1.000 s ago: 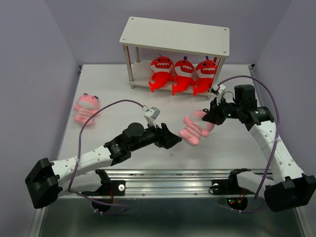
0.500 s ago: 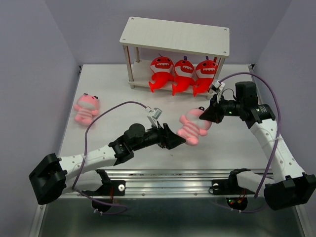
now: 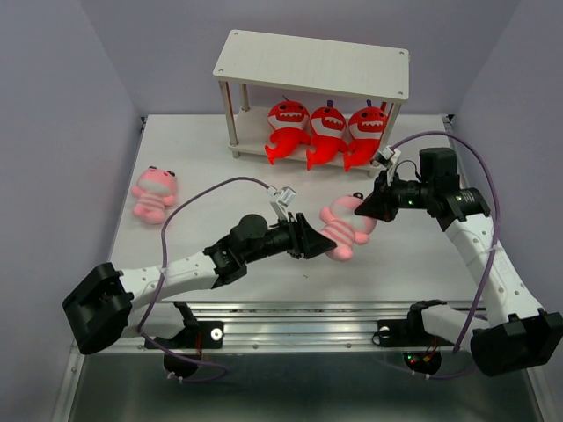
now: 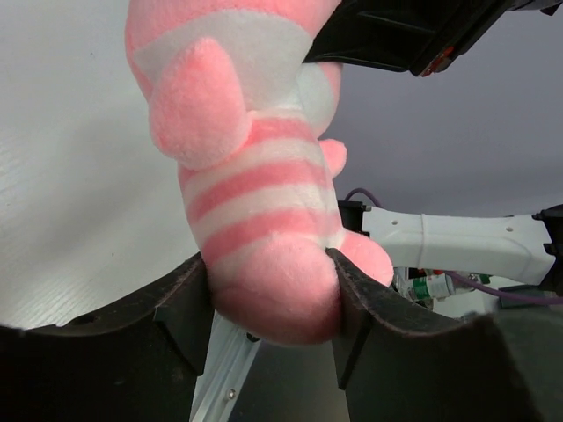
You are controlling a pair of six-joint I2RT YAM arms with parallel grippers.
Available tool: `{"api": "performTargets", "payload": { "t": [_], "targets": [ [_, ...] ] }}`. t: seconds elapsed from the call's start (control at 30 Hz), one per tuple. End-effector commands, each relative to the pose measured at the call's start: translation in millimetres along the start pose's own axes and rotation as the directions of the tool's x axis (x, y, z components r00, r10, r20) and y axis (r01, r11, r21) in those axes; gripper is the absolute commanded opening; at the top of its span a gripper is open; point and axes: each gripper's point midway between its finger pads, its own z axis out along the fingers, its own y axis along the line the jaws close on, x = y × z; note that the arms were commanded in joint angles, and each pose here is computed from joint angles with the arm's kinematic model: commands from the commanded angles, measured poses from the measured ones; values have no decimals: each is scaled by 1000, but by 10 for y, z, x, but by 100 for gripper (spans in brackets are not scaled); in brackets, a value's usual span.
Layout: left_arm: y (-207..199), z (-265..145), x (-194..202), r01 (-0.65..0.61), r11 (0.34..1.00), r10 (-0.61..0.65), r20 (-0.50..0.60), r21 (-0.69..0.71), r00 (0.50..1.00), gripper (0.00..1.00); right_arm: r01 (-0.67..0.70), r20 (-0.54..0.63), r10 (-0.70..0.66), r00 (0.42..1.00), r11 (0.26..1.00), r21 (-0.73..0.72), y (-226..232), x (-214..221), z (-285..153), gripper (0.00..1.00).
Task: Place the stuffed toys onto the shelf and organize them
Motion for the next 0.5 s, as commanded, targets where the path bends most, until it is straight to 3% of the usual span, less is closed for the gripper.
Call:
{"api": "performTargets", "payload": {
  "t": [0.0, 0.2, 0.23, 0.27, 0.33, 0.4, 0.43, 0.47],
  "targets": [
    [-273, 68, -207, 0, 997, -4, 53, 77, 999, 52, 49, 54, -48, 997, 999, -15, 71, -115, -42, 1],
    [-255, 91, -222, -4, 998, 0, 57, 69, 998, 14, 57, 56, -57, 997, 998, -8, 71, -100, -50, 1],
    [-259, 89, -233, -10, 998, 6, 60, 67, 998, 1, 59, 55, -59, 997, 998, -1, 63, -94, -52, 2],
    [-261, 89, -232, -15, 998, 12, 58, 63, 998, 0, 62, 56, -62, 997, 998, 2, 61, -94, -56, 5],
    [-230, 88, -253, -48, 998, 46, 59, 35, 997, 0, 67, 53, -68, 996, 997, 24, 32, -81, -63, 26],
    [-174, 82, -289, -79, 997, 79, 66, -5, 995, 0, 71, 53, -73, 996, 996, 50, 3, -82, -79, 53],
    [-135, 67, -298, -92, 995, 94, 57, -38, 994, 0, 73, 53, -76, 996, 995, 67, -24, -84, -85, 72],
    [-108, 49, -333, -126, 990, 129, 63, -60, 990, 0, 73, 49, -78, 996, 992, 101, -76, -76, -96, 79]
  ]
}}
